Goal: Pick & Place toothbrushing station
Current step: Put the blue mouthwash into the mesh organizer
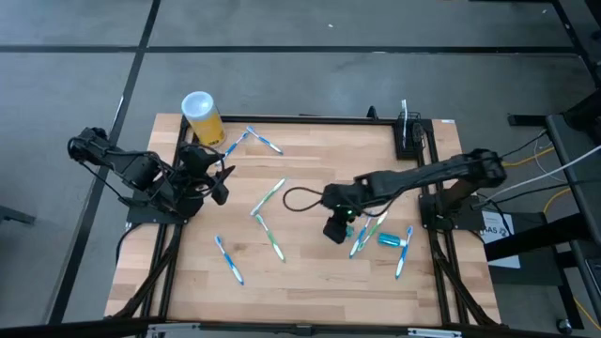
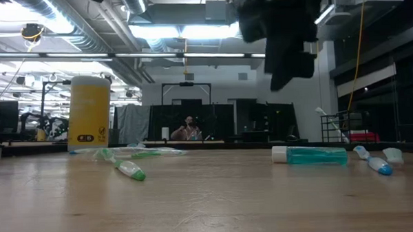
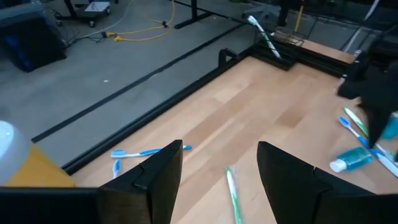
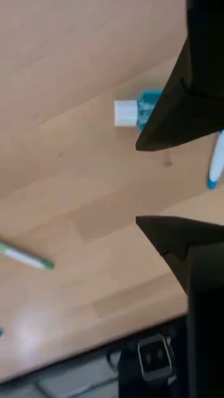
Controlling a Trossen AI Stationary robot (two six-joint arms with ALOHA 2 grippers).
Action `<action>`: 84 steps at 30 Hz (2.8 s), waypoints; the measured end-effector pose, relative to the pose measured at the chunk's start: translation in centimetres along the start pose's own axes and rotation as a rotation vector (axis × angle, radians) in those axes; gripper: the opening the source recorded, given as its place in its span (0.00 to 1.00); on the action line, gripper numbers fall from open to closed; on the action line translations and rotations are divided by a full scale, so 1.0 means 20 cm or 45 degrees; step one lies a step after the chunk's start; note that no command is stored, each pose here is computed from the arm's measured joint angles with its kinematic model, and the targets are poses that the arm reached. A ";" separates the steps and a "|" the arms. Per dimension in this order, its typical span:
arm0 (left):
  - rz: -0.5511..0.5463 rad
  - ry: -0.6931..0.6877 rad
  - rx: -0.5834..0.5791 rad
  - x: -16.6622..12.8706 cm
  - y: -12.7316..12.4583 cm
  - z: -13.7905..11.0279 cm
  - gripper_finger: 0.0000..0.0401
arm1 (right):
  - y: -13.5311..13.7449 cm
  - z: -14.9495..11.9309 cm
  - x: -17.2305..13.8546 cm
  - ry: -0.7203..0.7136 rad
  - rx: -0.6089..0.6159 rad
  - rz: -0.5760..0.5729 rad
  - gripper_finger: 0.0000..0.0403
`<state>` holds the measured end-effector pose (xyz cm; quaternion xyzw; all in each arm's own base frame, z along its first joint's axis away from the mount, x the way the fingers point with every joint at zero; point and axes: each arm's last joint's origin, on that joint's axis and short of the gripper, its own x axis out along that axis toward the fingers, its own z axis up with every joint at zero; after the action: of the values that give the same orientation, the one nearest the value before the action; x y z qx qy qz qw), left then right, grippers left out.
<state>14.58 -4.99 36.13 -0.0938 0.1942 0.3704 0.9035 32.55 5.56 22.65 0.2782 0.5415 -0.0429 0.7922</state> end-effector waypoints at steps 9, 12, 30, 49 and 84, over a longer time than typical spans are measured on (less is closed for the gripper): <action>-0.056 -0.013 0.035 -0.04 -0.02 -0.02 0.51 | -0.06 0.07 0.19 0.100 -0.219 -0.268 0.59; -0.081 -0.014 0.031 -0.05 -0.02 -0.02 0.51 | -0.09 0.06 0.23 0.171 -0.249 -0.307 0.60; -0.097 -0.015 0.001 -0.06 -0.01 -0.02 0.51 | -0.17 -0.01 0.37 0.216 -0.294 -0.280 0.60; -0.102 -0.008 -0.004 -0.06 -0.01 -0.02 0.51 | -0.20 0.00 0.45 0.196 -0.246 -0.299 0.51; -0.076 -0.054 -0.017 -0.08 0.02 -0.02 0.45 | -0.14 0.47 0.07 -1.424 -0.205 0.279 0.22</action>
<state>13.14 -5.83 36.49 -0.0977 0.1696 0.3464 0.9175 39.90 -1.02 22.78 0.2067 0.0099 -0.0598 0.9765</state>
